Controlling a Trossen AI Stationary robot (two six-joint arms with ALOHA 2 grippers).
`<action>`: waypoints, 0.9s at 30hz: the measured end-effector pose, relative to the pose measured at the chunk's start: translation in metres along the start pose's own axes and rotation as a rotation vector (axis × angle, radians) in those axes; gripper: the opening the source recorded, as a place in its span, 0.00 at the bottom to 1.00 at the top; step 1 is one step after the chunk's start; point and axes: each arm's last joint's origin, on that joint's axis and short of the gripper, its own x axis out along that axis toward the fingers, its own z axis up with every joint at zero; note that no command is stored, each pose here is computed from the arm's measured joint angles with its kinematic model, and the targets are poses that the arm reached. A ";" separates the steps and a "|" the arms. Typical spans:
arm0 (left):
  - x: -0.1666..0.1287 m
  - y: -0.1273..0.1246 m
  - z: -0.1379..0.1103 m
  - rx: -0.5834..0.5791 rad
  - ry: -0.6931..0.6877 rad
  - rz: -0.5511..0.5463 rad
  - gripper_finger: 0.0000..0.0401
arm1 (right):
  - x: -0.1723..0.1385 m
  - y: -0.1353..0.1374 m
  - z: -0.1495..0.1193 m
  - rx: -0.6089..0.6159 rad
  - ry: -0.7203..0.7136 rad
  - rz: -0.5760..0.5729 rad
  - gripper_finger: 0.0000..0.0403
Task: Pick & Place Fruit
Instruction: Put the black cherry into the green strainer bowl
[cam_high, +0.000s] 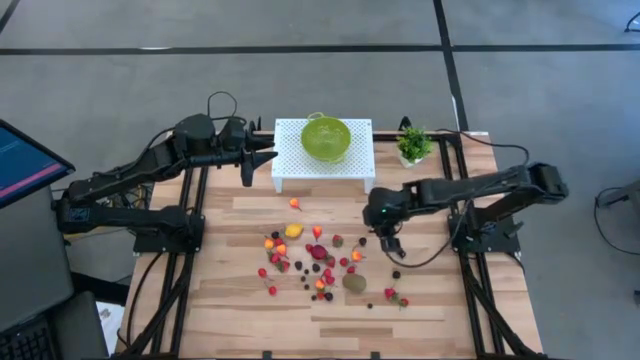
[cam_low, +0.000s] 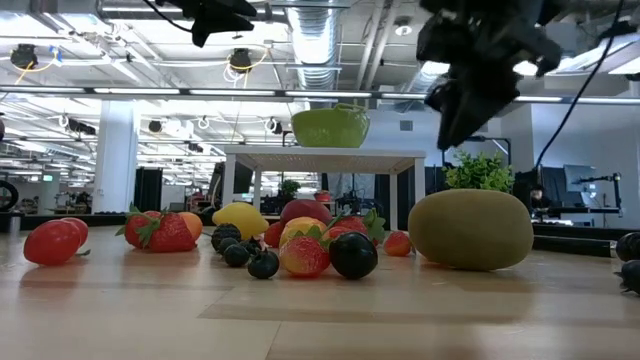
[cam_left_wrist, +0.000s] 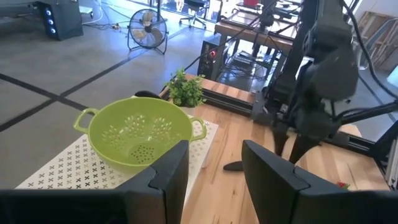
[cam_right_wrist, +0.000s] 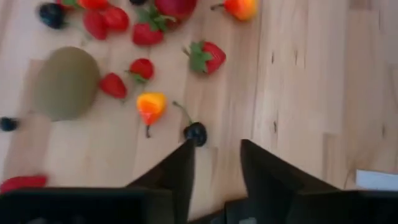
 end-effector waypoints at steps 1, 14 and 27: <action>0.000 0.000 0.000 0.000 -0.002 0.000 0.35 | 0.005 0.000 0.000 0.001 0.015 0.001 0.37; 0.000 0.000 0.001 0.002 -0.013 -0.002 0.35 | 0.060 0.003 -0.004 -0.027 0.160 0.044 0.61; 0.000 0.000 0.003 0.004 -0.029 -0.003 0.35 | 0.089 0.006 -0.003 -0.081 0.160 0.062 0.58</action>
